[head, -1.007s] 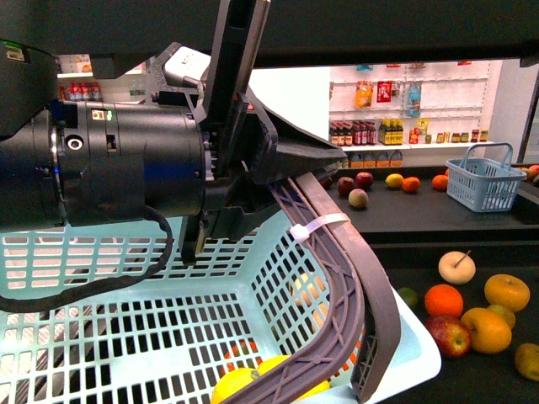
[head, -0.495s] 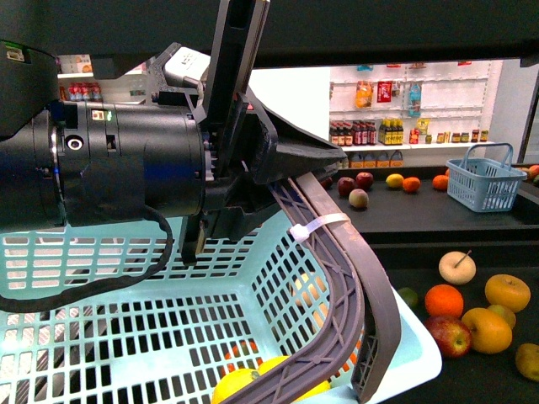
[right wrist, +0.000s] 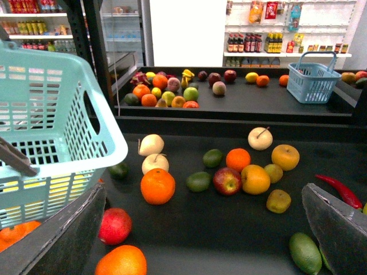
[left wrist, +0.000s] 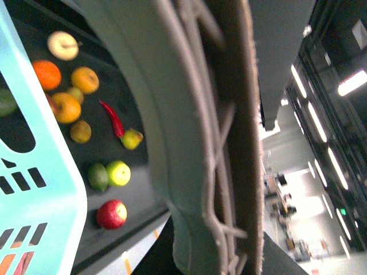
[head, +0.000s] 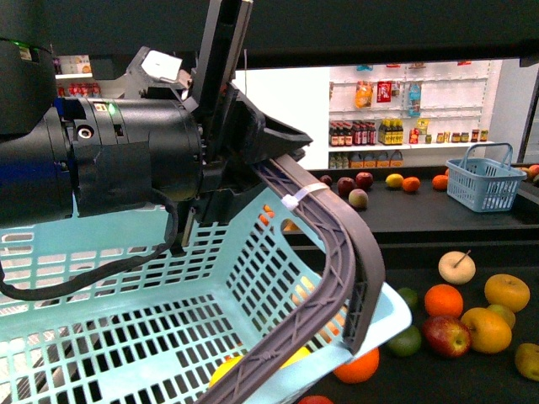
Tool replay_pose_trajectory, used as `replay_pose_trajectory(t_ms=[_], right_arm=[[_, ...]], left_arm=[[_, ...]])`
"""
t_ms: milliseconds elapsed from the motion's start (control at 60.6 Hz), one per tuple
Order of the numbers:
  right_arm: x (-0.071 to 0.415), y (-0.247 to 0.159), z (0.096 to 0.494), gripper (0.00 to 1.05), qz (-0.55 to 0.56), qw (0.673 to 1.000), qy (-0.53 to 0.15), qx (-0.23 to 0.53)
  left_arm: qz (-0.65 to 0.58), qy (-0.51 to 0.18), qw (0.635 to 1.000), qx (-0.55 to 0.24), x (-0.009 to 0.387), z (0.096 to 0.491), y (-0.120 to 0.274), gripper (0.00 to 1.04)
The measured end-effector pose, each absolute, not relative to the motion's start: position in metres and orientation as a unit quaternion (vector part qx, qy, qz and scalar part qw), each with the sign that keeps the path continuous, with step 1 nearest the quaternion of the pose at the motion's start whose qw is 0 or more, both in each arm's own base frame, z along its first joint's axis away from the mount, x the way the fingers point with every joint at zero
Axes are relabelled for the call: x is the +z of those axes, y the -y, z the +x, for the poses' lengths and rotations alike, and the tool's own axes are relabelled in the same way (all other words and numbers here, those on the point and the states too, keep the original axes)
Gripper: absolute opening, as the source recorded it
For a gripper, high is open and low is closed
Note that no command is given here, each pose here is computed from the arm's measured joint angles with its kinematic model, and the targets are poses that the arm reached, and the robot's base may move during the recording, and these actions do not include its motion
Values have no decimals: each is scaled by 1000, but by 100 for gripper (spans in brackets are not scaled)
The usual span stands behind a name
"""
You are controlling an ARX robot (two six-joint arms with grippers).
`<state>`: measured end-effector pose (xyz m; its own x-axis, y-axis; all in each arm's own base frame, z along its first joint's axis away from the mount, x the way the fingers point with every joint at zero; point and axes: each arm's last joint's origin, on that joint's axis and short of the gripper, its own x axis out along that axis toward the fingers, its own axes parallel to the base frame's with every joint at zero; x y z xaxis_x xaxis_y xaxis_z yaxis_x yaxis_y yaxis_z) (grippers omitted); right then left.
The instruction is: Pick lemon from shelf
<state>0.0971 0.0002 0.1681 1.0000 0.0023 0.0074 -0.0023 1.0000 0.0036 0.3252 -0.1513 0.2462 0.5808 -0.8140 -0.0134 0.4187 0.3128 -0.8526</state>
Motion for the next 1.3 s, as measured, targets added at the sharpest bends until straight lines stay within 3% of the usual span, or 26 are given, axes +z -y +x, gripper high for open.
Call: replay_pose_trajectory(t_ms=[231, 462, 644, 957, 1304], right_arm=[[168, 0, 97, 102, 2, 1000, 4, 1], [168, 0, 97, 102, 2, 1000, 4, 1], [168, 0, 97, 102, 2, 1000, 4, 1], [168, 0, 97, 102, 2, 1000, 4, 1], [168, 0, 97, 102, 2, 1000, 4, 1]], left_arm=[[-515, -153, 789, -299, 241, 363, 111, 9], [-606, 3, 770, -201, 247, 403, 25, 9], [-625, 77, 759, -164, 244, 410, -32, 9], [-648, 102, 739, -151, 228, 400, -89, 9], [-650, 97, 741, -138, 203, 374, -108, 9]])
